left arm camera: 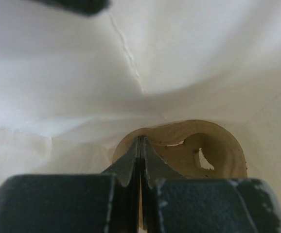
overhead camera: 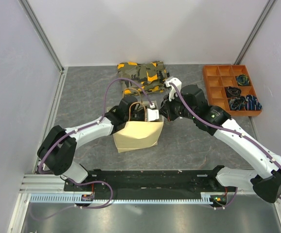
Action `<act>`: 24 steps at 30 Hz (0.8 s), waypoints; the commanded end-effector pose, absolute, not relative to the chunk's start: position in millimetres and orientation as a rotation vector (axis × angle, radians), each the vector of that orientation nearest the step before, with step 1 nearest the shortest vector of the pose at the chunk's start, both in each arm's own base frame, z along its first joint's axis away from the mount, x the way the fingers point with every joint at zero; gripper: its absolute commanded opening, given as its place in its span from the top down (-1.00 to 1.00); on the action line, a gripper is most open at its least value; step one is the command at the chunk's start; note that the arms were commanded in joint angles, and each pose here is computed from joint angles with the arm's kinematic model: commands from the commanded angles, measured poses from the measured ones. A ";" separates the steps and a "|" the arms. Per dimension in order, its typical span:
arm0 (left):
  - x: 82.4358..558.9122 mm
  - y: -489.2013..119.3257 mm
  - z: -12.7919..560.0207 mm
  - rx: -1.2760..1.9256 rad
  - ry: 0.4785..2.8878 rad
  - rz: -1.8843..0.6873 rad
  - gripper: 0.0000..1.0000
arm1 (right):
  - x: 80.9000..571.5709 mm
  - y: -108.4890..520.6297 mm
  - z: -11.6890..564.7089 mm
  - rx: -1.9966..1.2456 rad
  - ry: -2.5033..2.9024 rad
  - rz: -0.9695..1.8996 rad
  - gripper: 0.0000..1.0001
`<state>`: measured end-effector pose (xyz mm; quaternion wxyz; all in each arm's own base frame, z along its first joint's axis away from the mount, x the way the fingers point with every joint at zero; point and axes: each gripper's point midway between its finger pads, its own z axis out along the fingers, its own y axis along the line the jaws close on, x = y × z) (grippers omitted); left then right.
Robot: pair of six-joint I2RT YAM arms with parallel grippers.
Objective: Pack the takeout coffee
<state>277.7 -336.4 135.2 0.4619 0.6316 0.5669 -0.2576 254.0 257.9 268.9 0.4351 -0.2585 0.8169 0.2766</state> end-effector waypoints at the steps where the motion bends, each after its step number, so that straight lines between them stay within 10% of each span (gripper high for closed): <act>1: 284.9 -341.6 148.8 1.485 1.427 -0.672 0.96 | 251.6 262.0 291.3 -0.658 1.960 0.721 1.00; 11: 266.9 -334.8 217.8 1.441 1.425 -0.732 0.96 | 255.5 260.8 286.3 -0.681 1.951 0.688 1.00; 24: 291.5 -334.7 157.1 1.438 1.523 -0.584 0.96 | 255.8 265.5 289.7 -0.677 1.940 0.716 1.00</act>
